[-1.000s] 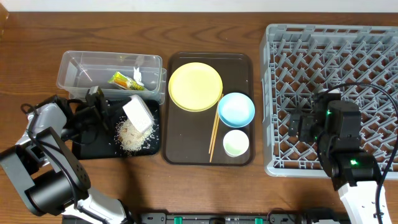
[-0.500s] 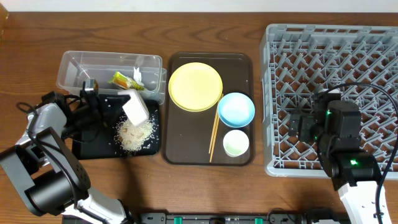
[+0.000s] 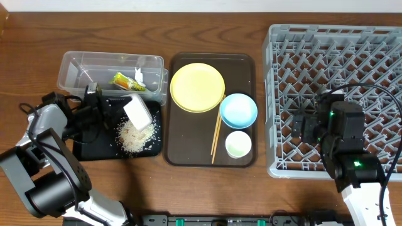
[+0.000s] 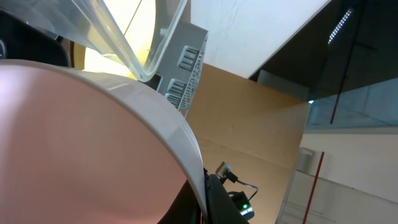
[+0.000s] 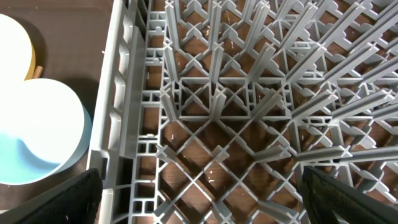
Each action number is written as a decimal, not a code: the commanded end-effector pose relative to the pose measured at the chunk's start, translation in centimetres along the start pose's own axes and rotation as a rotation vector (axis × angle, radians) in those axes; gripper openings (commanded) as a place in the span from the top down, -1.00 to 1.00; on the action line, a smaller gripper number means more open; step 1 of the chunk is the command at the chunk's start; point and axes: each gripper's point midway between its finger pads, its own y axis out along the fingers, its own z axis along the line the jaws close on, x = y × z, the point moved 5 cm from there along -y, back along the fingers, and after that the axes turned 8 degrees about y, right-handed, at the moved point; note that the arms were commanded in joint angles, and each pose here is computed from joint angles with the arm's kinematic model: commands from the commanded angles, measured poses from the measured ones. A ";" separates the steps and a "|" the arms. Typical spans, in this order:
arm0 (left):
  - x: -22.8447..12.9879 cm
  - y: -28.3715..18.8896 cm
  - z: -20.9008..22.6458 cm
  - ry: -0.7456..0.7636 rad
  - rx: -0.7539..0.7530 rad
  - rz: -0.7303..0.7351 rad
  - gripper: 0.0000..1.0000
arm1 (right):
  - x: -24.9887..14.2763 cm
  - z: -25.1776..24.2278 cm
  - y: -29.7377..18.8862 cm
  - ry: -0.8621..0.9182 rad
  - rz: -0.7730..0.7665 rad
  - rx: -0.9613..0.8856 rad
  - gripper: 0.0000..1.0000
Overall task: Sort waste into correct bins and load items into the dishwasher rack
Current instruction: 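Tip the rice bowl over the black tray to dump the rice, then set the emptied white bowl back on the brown tray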
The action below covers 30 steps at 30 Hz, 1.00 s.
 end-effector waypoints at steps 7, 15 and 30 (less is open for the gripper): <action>-2.2 1.9 -0.4 0.212 0.300 0.052 0.88 | 0.7 0.3 -0.4 0.010 -0.018 0.007 -0.99; -2.3 1.9 -2.7 0.199 0.247 0.008 0.86 | 0.7 0.3 -0.4 0.010 -0.017 0.007 -0.99; -6.7 9.1 -1.6 0.646 0.732 0.181 0.88 | 0.7 0.3 -0.4 0.010 -0.018 0.008 -0.99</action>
